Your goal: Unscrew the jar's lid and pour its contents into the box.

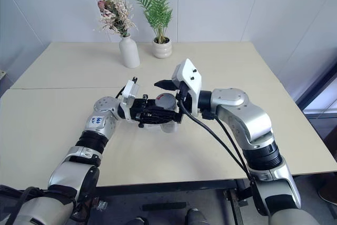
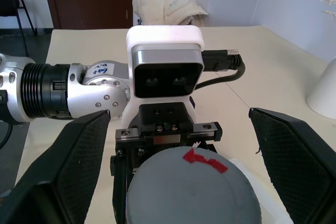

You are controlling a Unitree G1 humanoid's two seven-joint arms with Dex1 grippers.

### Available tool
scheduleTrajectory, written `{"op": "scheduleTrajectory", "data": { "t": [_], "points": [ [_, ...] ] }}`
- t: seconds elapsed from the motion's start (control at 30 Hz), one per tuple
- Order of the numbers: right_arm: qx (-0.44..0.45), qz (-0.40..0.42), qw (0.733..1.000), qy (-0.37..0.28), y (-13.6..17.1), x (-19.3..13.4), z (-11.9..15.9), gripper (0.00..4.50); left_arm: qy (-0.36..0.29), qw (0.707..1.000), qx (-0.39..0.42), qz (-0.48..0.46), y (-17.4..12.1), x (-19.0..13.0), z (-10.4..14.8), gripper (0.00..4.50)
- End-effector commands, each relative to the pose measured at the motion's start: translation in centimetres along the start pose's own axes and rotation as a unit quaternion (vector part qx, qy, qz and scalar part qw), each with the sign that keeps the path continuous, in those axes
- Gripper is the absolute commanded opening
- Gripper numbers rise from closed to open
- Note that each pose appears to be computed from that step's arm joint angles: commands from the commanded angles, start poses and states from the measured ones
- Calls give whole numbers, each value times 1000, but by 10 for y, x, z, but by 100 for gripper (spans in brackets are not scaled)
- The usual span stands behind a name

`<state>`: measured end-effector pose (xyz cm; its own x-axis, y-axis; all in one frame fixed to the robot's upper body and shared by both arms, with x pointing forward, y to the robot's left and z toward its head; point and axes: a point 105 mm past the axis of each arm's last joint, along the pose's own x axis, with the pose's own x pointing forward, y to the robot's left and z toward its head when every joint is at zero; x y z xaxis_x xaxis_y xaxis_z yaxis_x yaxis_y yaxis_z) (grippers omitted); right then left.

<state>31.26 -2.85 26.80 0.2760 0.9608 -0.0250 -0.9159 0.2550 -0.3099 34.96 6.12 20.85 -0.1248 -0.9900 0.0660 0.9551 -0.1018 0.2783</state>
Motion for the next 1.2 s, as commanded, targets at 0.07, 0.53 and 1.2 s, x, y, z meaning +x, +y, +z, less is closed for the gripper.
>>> {"op": "scheduleTrajectory", "data": {
  "t": [0.07,0.53,1.2],
  "points": [
    [-24,-4,1000,-17,-3,1,12,445,-1,999,27,-25,0,4,12,214],
    [-28,-34,999,-11,-16,-9,10,445,0,999,25,-23,0,2,10,214],
    [-29,-61,998,17,-19,-36,5,445,0,1000,22,-18,-1,0,9,214]
  ]
}}
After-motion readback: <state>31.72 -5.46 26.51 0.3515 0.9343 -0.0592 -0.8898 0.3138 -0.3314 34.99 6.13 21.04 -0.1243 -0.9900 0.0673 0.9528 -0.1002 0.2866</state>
